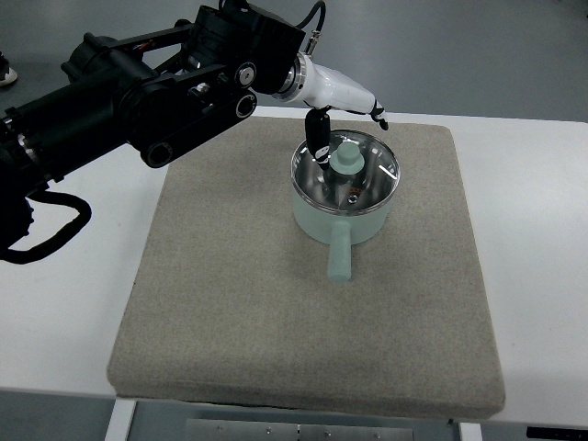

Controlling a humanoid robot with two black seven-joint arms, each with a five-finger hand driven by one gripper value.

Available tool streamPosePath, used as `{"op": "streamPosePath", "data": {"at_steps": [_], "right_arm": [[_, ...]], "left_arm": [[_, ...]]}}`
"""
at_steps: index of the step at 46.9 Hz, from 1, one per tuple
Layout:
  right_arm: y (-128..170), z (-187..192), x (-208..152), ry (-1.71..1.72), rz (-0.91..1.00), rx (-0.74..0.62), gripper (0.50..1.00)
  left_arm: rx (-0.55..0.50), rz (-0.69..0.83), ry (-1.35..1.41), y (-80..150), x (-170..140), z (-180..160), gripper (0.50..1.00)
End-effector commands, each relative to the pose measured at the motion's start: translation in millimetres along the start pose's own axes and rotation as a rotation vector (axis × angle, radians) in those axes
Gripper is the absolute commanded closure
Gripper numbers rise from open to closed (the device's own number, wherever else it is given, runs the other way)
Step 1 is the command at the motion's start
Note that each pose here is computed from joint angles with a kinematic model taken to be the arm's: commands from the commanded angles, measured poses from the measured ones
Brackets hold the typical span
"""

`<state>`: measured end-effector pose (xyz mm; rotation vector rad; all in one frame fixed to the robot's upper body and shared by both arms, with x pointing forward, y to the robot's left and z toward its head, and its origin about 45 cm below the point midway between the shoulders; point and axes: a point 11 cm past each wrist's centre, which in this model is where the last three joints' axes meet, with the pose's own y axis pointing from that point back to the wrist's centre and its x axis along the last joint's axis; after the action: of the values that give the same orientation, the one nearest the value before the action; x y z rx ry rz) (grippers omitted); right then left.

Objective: Place lid left of pot with left hand
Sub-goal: 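Close the left hand fingers around the green lid knob, then lift the glass lid up off the pot with the left hand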

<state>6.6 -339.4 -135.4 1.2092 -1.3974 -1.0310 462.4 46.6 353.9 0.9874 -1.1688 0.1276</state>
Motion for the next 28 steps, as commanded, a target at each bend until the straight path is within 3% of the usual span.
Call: {"op": "streamPosePath", "data": {"at_steps": [1, 8, 10, 21, 28], "right_arm": [[0.0, 0.0, 0.0, 0.0, 0.0, 0.0, 0.576], [0.0, 0.0, 0.0, 0.0, 0.0, 0.0, 0.576], [0.0, 0.0, 0.0, 0.0, 0.0, 0.0, 0.576], [0.0, 0.0, 0.0, 0.0, 0.0, 0.0, 0.576], [0.0, 0.0, 0.0, 0.0, 0.0, 0.0, 0.576]], "left_arm": [[0.001, 0.001, -0.001, 0.3, 0.6, 0.0, 0.587], [0.003, -0.013, -0.011, -1.5, -3.3, 0.4, 0.649], [0.008, -0.019, -0.016, -2.3, -5.2, -0.4, 0.688], [0.006, -0.021, -0.015, -2.7, -6.2, 0.0, 0.716], [0.007, -0.02, -0.016, -2.4, -5.5, 0.1, 0.769]]}}
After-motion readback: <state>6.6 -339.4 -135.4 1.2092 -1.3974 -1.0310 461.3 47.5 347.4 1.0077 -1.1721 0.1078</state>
